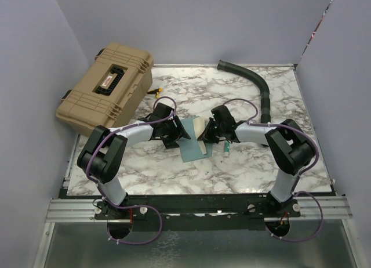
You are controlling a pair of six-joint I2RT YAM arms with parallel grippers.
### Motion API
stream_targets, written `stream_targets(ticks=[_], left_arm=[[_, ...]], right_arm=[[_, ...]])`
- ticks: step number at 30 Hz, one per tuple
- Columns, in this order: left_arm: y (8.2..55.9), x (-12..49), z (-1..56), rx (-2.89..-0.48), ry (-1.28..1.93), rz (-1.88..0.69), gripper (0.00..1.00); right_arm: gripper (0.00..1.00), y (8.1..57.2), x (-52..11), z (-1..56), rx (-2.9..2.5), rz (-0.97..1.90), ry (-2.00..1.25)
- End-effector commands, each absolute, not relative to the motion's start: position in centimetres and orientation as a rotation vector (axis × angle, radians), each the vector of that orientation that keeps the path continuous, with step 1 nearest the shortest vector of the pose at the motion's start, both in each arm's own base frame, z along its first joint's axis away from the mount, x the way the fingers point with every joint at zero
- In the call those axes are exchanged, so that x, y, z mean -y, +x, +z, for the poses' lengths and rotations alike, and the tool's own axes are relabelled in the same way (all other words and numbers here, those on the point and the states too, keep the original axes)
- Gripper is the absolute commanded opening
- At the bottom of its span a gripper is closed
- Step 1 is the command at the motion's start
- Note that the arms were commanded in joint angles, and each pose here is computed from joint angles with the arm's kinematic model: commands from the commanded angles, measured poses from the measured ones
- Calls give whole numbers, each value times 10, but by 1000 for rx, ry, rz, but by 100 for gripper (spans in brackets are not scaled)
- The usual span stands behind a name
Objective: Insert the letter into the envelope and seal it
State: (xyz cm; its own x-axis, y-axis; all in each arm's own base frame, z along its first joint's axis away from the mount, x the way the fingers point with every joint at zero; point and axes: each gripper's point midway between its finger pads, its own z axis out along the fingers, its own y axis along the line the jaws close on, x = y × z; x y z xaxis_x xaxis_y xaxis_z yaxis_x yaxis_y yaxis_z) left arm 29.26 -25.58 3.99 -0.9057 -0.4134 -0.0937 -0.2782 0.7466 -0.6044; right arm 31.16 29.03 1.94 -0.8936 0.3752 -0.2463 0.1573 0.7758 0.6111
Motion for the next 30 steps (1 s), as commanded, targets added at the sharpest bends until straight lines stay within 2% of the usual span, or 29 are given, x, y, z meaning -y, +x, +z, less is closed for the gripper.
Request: stream_targets(ticks=[1,10,14,19,21,26,30], left_arm=[[298,252,24,-2718,-506,-825,69],[302,245,23,-2695,-461,-767,69],[297,233,17,-2719,-446,-681,69],[297,222,16,-2730,-409,-592,69],[298,219,16,-2730,-398,-570,69],[303,219,19,-2723,-387,-563,69],[309,218,21,-2714,-377,-552,70]], right_arm=[[1,294,-300,10,-2703,908,334],[1,291,-298,1,-2757,856,252],[20,305,-292,23,-2669,804,199],[51,321,-279,48,-2598,683,168],[57,324,-274,53,-2586,641,163],[60,326,-264,55,-2589,559,163],[51,333,-265,57,-2567,548,150]])
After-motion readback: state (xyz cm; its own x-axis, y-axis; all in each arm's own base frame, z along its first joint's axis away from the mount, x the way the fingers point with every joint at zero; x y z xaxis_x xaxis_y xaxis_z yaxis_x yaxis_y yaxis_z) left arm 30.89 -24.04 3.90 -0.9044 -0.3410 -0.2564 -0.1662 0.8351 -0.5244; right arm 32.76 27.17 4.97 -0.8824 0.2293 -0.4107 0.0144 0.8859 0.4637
